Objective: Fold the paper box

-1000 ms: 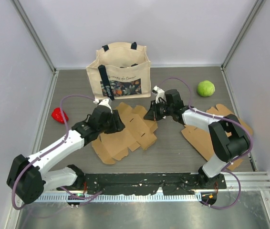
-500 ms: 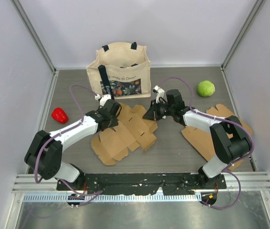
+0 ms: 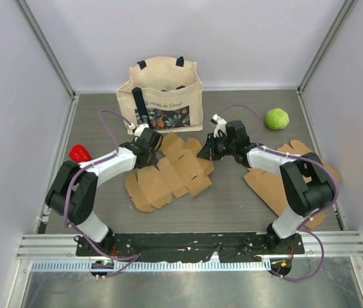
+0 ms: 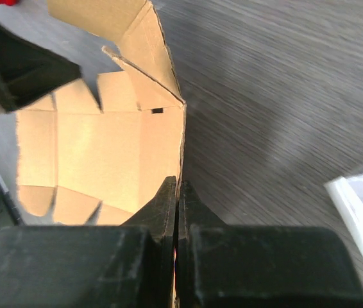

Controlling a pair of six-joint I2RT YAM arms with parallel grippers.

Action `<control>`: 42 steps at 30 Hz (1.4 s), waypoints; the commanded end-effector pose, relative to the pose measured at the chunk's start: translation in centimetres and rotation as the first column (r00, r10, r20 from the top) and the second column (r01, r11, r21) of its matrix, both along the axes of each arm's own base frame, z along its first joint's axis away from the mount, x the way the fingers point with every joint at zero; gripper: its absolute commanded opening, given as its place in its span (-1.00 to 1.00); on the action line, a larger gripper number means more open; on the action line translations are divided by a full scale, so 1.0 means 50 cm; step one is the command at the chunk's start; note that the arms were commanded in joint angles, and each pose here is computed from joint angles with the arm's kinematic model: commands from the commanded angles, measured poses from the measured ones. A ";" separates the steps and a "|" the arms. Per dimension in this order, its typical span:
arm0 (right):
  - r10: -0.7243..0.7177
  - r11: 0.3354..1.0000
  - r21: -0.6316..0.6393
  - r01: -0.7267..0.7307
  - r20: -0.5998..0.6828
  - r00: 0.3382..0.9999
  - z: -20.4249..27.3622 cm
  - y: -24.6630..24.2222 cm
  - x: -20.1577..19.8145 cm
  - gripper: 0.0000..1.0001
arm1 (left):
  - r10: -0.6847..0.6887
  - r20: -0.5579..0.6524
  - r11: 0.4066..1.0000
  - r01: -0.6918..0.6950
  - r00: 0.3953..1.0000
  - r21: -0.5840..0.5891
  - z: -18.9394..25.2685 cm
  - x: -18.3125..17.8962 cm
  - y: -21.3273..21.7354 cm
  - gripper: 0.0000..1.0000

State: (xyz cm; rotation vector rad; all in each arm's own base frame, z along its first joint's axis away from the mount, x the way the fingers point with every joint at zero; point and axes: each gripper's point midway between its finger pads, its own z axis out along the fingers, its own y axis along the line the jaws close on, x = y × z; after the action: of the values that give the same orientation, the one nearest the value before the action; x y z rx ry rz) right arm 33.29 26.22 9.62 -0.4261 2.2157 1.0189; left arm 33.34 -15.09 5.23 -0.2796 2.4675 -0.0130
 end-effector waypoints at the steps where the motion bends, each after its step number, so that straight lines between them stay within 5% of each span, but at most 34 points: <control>1: -0.132 0.985 -0.115 0.129 -0.019 0.991 -0.053 -0.036 0.040 -0.99 | 0.014 0.066 0.995 -0.007 0.998 -0.097 0.025 0.051 -0.021 -0.38; 12: -0.166 0.974 -0.165 0.158 -0.037 0.985 -0.083 -0.048 0.052 -0.98 | -0.033 0.021 0.984 0.037 0.999 -0.177 -0.009 0.094 -0.056 -0.34; 20: -0.150 0.979 -0.145 0.144 -0.033 0.988 -0.078 -0.041 0.051 -0.98 | -0.132 -0.079 0.961 0.108 0.988 -0.253 -0.052 0.076 -0.105 -0.49; 22: -0.148 0.980 -0.143 0.142 -0.036 0.988 -0.079 -0.040 0.050 -0.99 | -0.161 -0.027 0.944 0.146 0.987 -0.295 -0.032 0.078 -0.122 -0.54; 31: -0.143 0.983 -0.122 0.139 -0.022 0.990 -0.064 -0.034 0.052 -0.98 | -0.209 0.064 0.873 0.216 0.976 -0.438 0.019 0.008 -0.155 -0.63; 42: -0.117 0.986 -0.118 0.115 -0.010 0.993 -0.060 -0.018 0.045 -0.98 | -0.265 0.038 0.859 0.254 0.963 -0.445 -0.034 -0.054 -0.235 -0.67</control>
State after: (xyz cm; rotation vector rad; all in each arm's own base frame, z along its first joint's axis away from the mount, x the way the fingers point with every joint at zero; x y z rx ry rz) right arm 34.07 24.22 4.31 -0.3095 2.3912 0.8175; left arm 30.61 -25.91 4.39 -0.1062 2.5010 -0.6757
